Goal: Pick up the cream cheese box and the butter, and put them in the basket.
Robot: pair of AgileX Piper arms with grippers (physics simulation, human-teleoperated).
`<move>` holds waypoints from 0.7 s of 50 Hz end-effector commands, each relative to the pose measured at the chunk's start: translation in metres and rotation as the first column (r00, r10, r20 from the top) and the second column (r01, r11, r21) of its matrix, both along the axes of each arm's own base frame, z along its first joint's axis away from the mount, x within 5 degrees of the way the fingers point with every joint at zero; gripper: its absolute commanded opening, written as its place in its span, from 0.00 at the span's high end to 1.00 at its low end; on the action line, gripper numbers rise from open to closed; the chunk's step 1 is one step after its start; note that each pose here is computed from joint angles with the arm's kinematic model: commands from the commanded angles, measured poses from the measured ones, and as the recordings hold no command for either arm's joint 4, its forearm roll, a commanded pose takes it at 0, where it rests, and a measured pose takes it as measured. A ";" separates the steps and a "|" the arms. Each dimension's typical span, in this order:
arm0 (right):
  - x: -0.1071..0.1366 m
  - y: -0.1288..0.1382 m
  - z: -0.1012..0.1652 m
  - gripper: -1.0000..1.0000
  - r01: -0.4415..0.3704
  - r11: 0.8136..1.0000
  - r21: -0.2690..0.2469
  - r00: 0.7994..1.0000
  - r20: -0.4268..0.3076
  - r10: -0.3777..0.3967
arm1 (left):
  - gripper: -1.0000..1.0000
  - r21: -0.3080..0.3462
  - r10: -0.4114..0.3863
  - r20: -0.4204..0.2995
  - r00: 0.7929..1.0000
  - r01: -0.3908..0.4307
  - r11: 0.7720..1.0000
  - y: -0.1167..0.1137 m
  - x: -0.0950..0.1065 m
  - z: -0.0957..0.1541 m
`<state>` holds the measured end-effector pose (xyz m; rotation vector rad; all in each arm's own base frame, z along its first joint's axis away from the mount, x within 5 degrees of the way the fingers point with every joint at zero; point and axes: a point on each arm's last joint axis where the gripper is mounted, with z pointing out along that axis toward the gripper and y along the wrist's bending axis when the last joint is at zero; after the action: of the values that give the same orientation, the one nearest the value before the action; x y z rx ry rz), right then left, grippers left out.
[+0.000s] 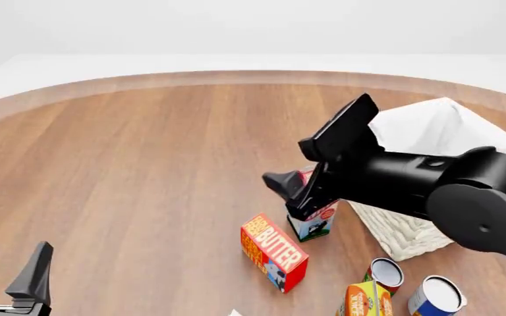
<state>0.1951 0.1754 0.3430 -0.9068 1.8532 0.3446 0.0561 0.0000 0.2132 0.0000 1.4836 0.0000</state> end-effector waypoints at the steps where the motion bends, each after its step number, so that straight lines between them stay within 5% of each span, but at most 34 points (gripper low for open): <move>1: 0.012 0.007 -0.019 0.00 0.018 0.999 -0.028 0.998 -0.052 -0.019 | 0.00 0.000 0.000 0.000 1.000 0.000 1.000 0.000 0.000 0.000; 35: 0.016 0.015 -0.059 0.00 0.055 0.998 -0.030 0.984 -0.168 -0.059 | 0.00 0.000 0.000 0.000 1.000 0.000 1.000 0.000 0.000 0.000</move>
<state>0.2126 0.1881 0.2920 -0.8789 2.0092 0.3551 0.0561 0.0000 0.2132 0.0000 1.4836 0.0000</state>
